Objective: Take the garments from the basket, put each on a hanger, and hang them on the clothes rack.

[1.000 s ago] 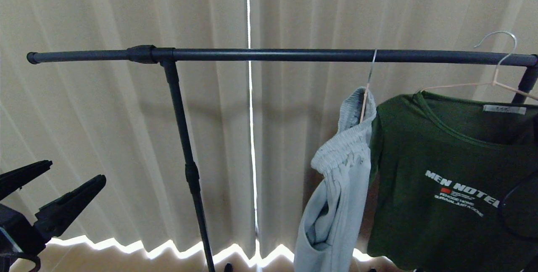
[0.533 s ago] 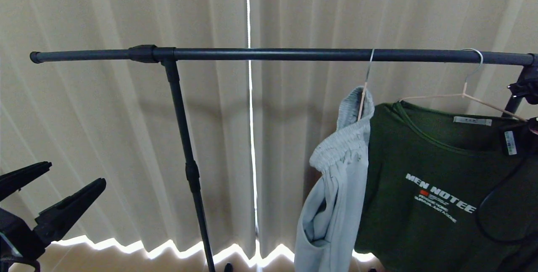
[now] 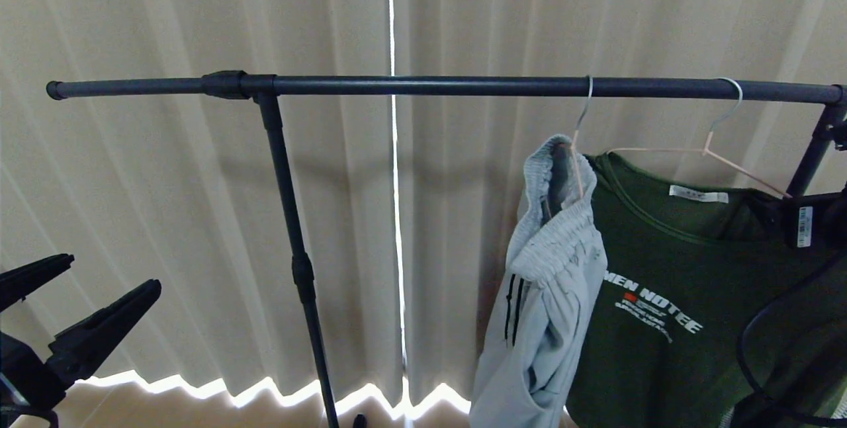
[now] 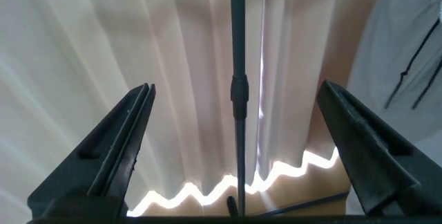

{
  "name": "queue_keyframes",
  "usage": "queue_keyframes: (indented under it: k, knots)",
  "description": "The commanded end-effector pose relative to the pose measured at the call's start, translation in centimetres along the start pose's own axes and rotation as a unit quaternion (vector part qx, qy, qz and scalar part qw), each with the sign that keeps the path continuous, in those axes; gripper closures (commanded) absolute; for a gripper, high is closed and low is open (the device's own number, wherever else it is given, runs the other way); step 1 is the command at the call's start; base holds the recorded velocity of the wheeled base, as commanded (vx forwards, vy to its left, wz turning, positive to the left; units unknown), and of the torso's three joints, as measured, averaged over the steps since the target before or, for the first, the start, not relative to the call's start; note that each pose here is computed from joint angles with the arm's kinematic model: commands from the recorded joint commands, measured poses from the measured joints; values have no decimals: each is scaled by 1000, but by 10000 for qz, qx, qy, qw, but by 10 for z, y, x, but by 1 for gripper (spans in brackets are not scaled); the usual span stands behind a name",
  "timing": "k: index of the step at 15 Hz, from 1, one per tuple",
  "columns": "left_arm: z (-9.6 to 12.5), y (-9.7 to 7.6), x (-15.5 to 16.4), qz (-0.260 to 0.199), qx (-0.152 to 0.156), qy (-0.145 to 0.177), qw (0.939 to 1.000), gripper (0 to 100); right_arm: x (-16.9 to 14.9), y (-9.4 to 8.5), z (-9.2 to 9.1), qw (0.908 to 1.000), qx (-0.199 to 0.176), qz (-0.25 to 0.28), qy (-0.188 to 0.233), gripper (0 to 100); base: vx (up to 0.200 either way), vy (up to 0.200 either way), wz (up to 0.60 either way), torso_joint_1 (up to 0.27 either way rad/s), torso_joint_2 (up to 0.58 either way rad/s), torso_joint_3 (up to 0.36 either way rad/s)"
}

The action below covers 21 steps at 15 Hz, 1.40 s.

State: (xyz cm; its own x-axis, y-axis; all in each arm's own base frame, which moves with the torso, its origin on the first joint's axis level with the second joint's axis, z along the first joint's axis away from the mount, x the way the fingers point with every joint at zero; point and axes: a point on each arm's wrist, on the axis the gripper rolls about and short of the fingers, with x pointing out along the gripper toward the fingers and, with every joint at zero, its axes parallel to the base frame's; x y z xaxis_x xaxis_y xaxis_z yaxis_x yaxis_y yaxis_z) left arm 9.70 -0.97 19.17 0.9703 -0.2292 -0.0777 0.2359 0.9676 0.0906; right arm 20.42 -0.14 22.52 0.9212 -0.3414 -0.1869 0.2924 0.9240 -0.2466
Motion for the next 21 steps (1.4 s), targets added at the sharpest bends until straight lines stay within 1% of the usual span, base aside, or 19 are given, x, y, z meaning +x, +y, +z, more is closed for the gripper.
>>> queue_keyframes:
  k: [1, 3, 5, 7, 8, 10, 14, 15, 16, 17, 18, 19, 20, 21]
  knots:
    - [-1, 0, -3, 25, 11, -24, 10000, 0, -32, -10, -2, 9988, 158, 271, -387, 0, 0, 0, 0, 0, 0, 0]
    - [-4, 2, -7, 314, -2, 5, 9995, 0, -50, -13, -19, 9959, 228, 755, -438, 0, 0, 0, 0, 0, 0, 0]
    - [-6, 7, -7, 585, -27, 61, 9983, 0, -64, -15, -33, 9934, 341, 995, -459, 0, 0, 0, 0, 0, 0, 0]
    - [-6, 9, -8, 723, -44, 65, 9974, 0, -76, -18, -39, 9905, 496, 1142, -587, 0, 0, 0, 0, 0, 0, 0]
    - [-6, 11, -9, 815, -55, 58, 9966, 0, -82, -19, -42, 9871, 677, 1296, -646, 0, 0, 0, 0, 0, 0, 0]
    - [-8, 12, -13, 972, -72, 26, 9952, 0, -89, -21, -40, 9807, 792, 1583, -834, 0, 0, 0, 0, 0, 0, 0]
    - [-21, 11, -29, 1425, -167, -3, 9897, 0, -108, -27, -42, 9740, 807, 1756, -1178, 0, 0, 0, 0, 0, 0, 0]
    - [-29, 8, -39, 1638, -141, -78, 9864, 0, -116, -30, -41, 9707, 777, 1815, -1371, 0, 0, 0, 0, 0, 0, 0]
    - [-30, 6, -48, 1983, -113, -194, 9799, 0, -124, -32, -42, 9674, 679, 1879, -1555, 0, 0, 0, 0, 0, 0, 0]
    - [-30, 4, -54, 2198, -105, -232, 9752, 0, -129, -34, -42, 9654, 622, 1903, -1672, 0, 0, 0, 0, 0, 0, 0]
    - [-29, 2, -60, 2306, -98, -259, 9727, 0, -134, -35, -44, 9631, 531, 1936, -1791, 0, 0, 0, 0, 0, 0, 0]
    - [-29, 0, -64, 2317, -89, -295, 9723, 0, -137, -37, -44, 9609, 482, 1971, -1885, 0, 0, 0, 0, 0, 0, 0]
    - [-33, -4, -71, 2317, -87, -302, 9723, 0, -143, -38, -47, 9571, 378, 2029, -2035, 0, 0, 0, 0, 0, 0, 0]
    - [-36, -6, -74, 2316, -83, -286, 9724, 0, -147, -39, -48, 9556, 330, 2036, -2103, 0, 0, 0, 0, 0, 0, 0]
